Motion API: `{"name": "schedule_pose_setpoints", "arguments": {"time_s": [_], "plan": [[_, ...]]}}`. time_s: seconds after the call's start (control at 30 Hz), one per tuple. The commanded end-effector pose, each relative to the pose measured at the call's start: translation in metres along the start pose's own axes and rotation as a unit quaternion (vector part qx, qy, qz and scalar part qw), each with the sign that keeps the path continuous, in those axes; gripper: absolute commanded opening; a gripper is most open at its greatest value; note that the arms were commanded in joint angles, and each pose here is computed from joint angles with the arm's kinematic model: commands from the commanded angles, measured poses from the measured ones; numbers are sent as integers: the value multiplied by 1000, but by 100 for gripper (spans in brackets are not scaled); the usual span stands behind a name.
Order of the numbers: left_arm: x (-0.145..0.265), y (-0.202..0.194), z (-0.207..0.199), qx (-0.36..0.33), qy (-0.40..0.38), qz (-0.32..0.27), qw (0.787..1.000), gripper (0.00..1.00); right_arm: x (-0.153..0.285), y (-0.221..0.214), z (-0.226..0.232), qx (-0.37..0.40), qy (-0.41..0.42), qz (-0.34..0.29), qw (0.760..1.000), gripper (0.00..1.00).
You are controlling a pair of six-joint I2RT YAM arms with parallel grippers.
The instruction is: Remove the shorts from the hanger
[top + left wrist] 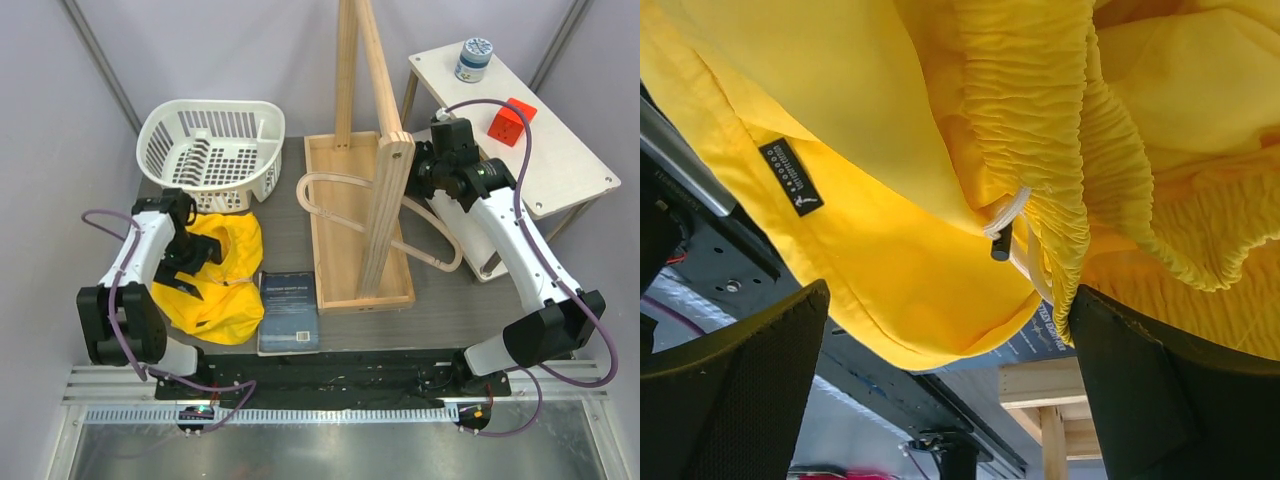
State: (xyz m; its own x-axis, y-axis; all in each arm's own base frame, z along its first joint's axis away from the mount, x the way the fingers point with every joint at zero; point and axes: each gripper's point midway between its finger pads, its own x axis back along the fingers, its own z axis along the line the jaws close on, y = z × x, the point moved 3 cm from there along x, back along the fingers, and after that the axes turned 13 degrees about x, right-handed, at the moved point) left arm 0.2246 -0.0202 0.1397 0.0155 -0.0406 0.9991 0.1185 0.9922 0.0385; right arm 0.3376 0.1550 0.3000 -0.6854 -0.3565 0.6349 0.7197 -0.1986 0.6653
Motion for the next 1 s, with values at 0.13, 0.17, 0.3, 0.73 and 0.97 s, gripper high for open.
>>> {"name": "schedule_pose_setpoints", "arguments": {"time_s": [0.13, 0.17, 0.3, 0.73, 0.97], "plan": [[-37, 11, -46, 13, -40, 3, 999, 100, 13, 11, 9, 17, 21, -32, 999, 1], [-42, 15, -51, 13, -47, 1, 999, 100, 13, 11, 9, 19, 21, -32, 999, 1], [-68, 22, -52, -17, -39, -4, 999, 100, 16, 11, 7, 24, 16, -33, 999, 1], [-111, 16, -27, 15, -89, 68, 994, 56, 13, 9, 3, 24, 10, -24, 999, 1], [-34, 45, -43, 6, -155, -17, 988, 0, 6, 7, 6, 18, 20, -10, 1000, 1]]}}
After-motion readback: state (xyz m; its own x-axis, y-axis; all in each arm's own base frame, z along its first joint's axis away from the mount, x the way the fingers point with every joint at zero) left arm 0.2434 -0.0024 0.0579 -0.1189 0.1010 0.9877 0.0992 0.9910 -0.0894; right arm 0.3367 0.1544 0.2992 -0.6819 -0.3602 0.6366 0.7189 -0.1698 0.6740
